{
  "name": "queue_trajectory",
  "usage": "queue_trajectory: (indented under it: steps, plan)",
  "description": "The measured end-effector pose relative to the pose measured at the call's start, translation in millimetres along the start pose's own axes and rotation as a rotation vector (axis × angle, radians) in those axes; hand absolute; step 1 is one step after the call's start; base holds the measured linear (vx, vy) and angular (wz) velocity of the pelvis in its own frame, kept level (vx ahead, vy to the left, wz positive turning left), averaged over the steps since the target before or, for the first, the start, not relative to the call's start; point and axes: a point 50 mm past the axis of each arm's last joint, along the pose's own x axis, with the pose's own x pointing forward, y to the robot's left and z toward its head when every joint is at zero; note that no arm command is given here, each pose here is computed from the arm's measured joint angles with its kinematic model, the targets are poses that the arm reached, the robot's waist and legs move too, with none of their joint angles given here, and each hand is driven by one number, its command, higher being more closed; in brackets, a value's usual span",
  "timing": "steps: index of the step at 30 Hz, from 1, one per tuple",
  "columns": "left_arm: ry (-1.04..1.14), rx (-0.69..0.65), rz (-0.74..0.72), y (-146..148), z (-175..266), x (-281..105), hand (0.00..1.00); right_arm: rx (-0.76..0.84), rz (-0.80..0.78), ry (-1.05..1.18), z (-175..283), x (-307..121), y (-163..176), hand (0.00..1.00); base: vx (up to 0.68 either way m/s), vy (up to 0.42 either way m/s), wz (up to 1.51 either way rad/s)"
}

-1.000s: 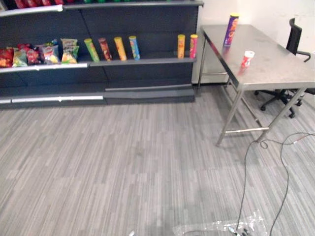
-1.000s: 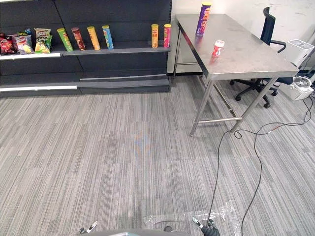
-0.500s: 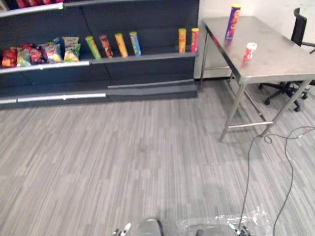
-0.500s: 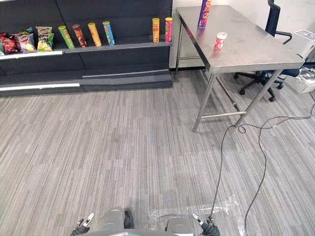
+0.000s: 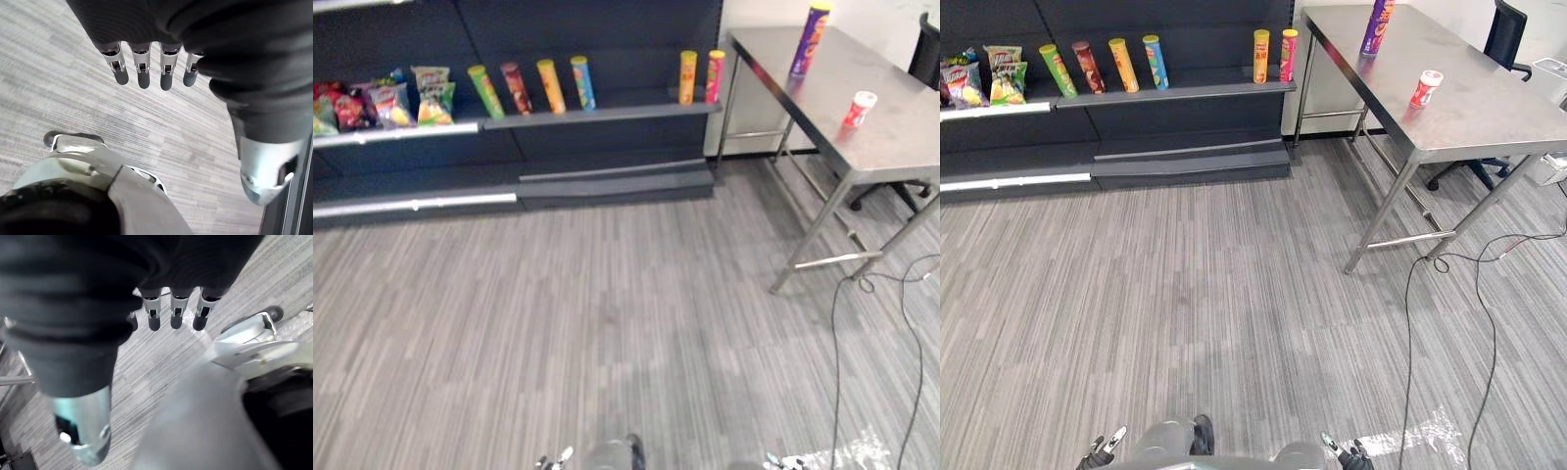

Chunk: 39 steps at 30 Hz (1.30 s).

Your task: Put the gum and the chips on the shelf.

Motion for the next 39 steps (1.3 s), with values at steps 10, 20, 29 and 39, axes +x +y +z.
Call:
queue_trajectory:
  steps: [10,20,29,39]
  plan:
    - [0.011,0.051,-0.013,-6.5,4.4,3.5,0.0,-0.055,0.025,-0.075,11.1,1.3,2.3,0.0,0.29,-0.024,0.03]
    - [-0.02,-0.151,0.014,-27.7,10.1,7.2,0.0,-0.043,-0.017,-0.125,21.3,1.3,-2.5,0.0,0.35,-0.311,0.37]
    - [-0.076,-0.337,-0.039,-34.6,23.0,9.8,0.0,-0.07,0.011,-0.101,20.4,2.4,0.5,0.0,0.27,-0.118,-0.15]
    - [-0.1,-0.332,-0.068,-33.1,23.3,7.8,0.0,-0.028,0.052,-0.109,22.5,4.1,8.2,0.0,0.32,0.227,-0.47]
